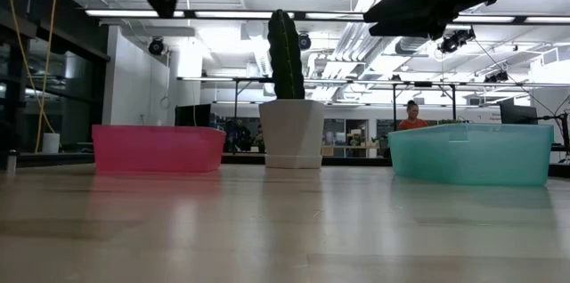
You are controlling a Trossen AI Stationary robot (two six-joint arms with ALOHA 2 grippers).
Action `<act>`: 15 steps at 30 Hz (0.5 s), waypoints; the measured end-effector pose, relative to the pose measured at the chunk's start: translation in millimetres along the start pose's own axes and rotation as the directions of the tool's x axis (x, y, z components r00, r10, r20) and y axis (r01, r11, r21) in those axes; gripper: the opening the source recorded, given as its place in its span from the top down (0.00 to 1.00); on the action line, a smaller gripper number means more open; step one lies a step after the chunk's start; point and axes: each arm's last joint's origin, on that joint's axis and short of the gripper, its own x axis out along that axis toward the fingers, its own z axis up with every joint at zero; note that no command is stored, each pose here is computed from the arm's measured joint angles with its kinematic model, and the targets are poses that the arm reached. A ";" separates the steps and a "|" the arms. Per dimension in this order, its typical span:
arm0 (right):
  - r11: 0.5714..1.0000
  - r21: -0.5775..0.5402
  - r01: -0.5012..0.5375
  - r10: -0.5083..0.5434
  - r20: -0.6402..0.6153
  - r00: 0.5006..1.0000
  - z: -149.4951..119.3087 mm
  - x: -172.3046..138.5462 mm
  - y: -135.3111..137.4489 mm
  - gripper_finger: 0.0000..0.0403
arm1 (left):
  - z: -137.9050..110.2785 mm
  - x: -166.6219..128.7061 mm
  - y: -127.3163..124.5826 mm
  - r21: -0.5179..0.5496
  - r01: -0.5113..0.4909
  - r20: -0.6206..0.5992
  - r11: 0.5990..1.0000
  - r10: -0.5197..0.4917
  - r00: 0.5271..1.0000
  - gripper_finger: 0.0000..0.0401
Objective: Pick and place medicine bottles into bin by pill shape (circle, oval)
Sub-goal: Put the green tablet bottle into the red bin
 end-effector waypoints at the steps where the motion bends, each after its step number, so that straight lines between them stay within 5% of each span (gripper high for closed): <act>1: 1.000 0.000 0.000 0.000 0.000 1.000 0.0 0.0 0.0 0.42 | -4.8 -3.2 -3.4 0.016 -0.002 0.002 1.000 0.002 1.000 0.59; 15: 1.000 0.000 0.000 0.000 0.001 1.000 0.1 -0.1 0.0 0.42 | -22.8 -12.2 -17.8 0.136 -0.046 -0.030 0.990 0.051 0.998 0.59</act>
